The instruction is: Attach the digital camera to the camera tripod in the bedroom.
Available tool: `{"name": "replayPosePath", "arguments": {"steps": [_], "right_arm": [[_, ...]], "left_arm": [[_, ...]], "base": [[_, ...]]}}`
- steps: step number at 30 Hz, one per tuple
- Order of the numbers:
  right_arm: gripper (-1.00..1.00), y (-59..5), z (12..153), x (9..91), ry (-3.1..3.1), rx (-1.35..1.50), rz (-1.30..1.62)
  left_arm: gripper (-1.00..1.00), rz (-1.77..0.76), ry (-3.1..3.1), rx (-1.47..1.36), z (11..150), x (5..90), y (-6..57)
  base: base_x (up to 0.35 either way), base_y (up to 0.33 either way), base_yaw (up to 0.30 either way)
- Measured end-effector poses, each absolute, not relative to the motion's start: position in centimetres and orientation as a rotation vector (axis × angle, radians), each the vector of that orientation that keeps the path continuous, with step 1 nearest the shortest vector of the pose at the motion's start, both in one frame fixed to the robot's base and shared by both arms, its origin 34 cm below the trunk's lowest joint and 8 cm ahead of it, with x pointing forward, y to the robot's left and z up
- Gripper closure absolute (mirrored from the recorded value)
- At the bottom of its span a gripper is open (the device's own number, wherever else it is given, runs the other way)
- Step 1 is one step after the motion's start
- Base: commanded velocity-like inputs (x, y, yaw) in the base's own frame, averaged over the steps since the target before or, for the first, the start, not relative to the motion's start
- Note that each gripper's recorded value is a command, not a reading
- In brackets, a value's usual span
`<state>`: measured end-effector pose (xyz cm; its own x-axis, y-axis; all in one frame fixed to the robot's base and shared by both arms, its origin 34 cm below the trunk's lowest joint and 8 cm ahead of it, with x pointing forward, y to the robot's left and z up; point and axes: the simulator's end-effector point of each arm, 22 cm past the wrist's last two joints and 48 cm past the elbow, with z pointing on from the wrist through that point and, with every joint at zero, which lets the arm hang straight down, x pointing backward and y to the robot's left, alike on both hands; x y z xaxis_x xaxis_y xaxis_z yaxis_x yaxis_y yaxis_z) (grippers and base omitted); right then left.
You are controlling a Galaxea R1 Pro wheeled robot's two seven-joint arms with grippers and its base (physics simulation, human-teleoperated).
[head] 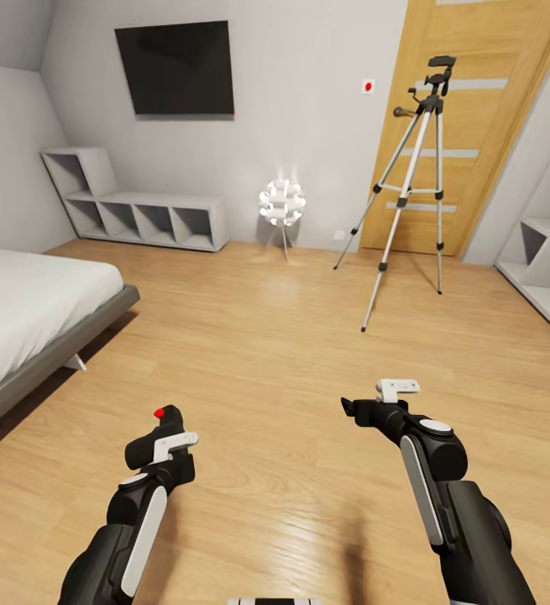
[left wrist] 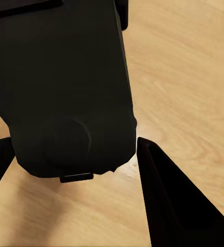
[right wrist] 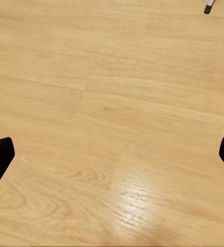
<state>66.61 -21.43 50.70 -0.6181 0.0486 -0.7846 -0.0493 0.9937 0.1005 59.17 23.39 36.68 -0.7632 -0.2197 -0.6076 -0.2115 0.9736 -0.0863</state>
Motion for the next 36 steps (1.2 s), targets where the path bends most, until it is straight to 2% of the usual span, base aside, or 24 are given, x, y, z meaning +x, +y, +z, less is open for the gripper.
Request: {"name": "replayPosePath", "arguments": {"steps": [36], "right_arm": [[-1.00,-23.7,59.6,66.0,2.087,-0.023,0.080]], "left_arm": [[1.00,-0.038,2.331,-0.288,43.7,60.4,23.2]], "base": [[0.000,0.000,0.000]]}}
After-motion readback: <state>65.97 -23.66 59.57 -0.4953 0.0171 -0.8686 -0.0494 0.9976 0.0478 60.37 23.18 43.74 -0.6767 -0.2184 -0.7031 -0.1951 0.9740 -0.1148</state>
